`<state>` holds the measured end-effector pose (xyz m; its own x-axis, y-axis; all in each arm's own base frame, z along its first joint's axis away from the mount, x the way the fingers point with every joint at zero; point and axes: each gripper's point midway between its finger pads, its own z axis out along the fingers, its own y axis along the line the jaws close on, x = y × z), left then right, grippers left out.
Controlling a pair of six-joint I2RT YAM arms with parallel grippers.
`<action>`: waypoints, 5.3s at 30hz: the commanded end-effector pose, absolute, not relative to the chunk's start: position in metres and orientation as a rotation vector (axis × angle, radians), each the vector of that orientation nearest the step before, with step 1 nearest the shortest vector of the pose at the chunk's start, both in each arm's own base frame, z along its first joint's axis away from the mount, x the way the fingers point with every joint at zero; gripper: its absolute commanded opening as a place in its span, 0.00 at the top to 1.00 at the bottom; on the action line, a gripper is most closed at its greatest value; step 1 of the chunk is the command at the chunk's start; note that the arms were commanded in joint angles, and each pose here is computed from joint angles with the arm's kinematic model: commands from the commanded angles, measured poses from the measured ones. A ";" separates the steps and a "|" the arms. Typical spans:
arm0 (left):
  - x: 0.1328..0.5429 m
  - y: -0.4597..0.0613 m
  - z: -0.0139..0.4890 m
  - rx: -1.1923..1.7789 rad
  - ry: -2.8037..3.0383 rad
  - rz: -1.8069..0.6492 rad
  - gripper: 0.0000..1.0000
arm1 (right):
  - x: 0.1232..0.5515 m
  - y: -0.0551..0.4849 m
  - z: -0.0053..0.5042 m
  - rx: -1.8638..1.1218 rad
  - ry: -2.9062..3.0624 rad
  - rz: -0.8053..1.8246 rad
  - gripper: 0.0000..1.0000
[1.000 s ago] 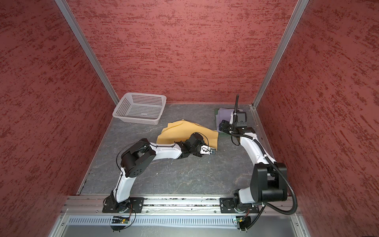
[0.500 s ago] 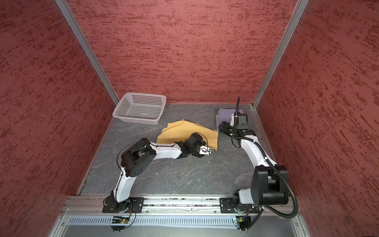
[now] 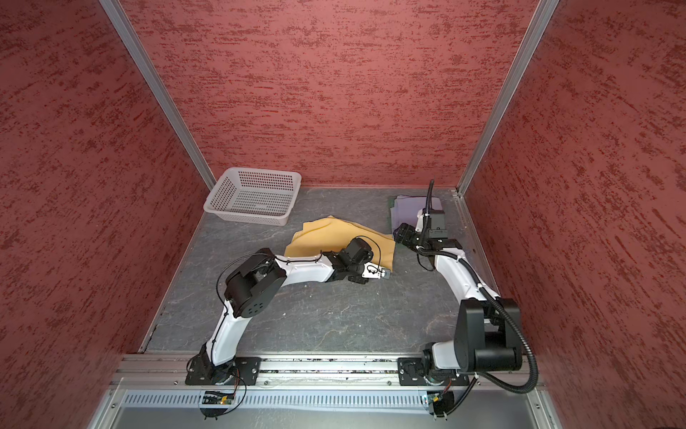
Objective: Fold and stack skirts
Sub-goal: Fold the skirt at the center of the table.
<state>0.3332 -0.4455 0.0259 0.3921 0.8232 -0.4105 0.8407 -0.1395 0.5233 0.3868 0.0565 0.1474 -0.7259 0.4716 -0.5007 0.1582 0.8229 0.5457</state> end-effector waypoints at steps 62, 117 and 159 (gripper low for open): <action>0.412 -0.364 0.107 1.103 2.010 -0.400 0.45 | 0.325 0.042 0.043 0.701 2.535 0.531 1.00; 0.289 -0.447 0.018 0.983 2.386 -0.498 0.74 | 0.337 0.044 0.156 0.466 2.401 0.469 1.00; 0.335 -0.329 -0.002 0.683 2.457 -0.403 0.77 | 0.396 0.165 0.201 0.206 2.368 0.588 1.00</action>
